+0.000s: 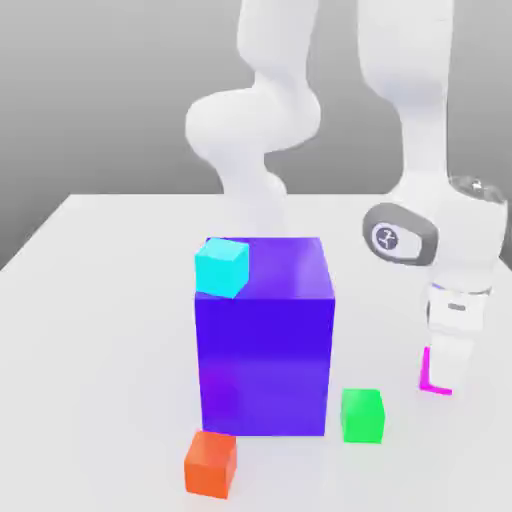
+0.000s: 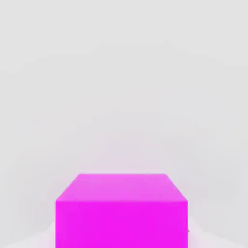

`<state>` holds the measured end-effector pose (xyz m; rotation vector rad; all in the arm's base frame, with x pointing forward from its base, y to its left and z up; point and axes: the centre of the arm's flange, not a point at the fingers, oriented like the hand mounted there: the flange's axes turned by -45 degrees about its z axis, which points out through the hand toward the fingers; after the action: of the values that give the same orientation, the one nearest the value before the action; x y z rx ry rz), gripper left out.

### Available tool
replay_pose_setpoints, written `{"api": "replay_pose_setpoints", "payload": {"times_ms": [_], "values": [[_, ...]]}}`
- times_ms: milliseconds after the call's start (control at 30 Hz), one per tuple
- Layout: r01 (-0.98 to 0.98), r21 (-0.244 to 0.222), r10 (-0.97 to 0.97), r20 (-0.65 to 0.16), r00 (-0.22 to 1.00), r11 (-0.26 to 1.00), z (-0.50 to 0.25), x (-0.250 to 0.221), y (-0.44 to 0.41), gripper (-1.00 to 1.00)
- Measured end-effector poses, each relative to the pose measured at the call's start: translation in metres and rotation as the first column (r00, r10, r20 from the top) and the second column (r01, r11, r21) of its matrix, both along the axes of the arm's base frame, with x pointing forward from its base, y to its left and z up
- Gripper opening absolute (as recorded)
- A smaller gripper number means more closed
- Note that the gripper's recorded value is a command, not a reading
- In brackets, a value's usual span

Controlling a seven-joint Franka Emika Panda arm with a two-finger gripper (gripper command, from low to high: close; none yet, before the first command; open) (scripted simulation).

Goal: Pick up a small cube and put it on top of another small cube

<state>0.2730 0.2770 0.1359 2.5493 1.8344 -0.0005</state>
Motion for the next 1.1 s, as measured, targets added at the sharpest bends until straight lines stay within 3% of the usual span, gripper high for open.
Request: {"api": "replay_pose_setpoints", "payload": {"times_ms": [200,600,1100], "values": [[-0.004,-0.001,0.004,0.002,1.000,1.000,0.052,0.002,-0.003,-1.00],[-0.076,-0.014,0.077,0.023,0.997,0.997,0.092,0.064,-0.074,-1.00],[-0.163,0.008,0.163,0.001,0.987,0.987,0.081,0.096,-0.129,-1.00]]}}
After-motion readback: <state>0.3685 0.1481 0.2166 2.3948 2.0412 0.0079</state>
